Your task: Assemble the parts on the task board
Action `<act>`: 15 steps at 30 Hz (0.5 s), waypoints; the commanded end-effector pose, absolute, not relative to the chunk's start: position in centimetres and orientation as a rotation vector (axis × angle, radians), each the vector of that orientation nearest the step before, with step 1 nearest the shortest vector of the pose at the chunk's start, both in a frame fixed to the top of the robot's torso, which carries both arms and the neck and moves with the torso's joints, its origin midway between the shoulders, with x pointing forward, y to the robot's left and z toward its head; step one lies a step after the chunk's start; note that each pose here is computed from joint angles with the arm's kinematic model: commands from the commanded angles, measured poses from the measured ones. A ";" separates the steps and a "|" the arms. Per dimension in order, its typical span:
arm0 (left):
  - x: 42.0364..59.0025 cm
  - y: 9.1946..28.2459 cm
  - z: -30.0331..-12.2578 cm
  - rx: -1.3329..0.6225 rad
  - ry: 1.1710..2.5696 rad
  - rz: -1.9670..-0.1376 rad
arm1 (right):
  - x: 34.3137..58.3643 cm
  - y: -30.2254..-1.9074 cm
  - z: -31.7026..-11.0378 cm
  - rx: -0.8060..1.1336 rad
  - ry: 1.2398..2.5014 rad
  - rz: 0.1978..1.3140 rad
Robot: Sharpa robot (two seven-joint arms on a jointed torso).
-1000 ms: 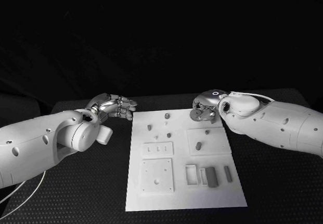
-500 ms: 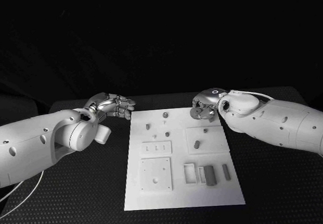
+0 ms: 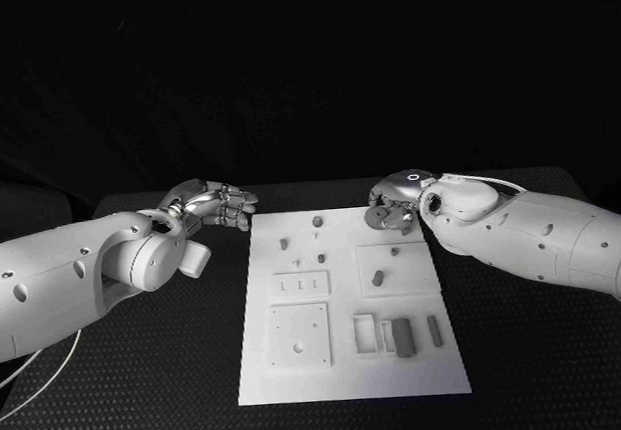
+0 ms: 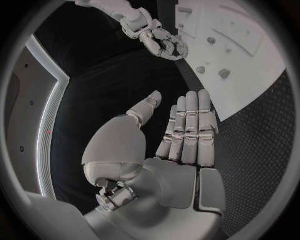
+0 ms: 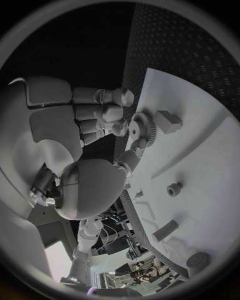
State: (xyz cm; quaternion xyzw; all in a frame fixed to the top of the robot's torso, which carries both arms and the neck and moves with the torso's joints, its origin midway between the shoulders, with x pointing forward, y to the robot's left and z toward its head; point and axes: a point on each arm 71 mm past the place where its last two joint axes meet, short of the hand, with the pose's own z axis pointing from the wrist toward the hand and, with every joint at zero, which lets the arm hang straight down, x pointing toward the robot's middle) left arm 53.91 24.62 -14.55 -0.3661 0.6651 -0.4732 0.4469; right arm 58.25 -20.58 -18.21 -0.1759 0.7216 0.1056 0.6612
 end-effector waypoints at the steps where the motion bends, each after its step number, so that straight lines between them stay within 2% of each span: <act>1: 53.9 24.4 -14.5 -0.899 1.654 -1.189 | 58.1 -20.8 -18.6 -0.413 1.650 0.227; 15: 53.9 24.5 -14.5 -0.899 1.655 -1.189 | 58.0 -21.1 -18.5 -0.400 1.628 0.208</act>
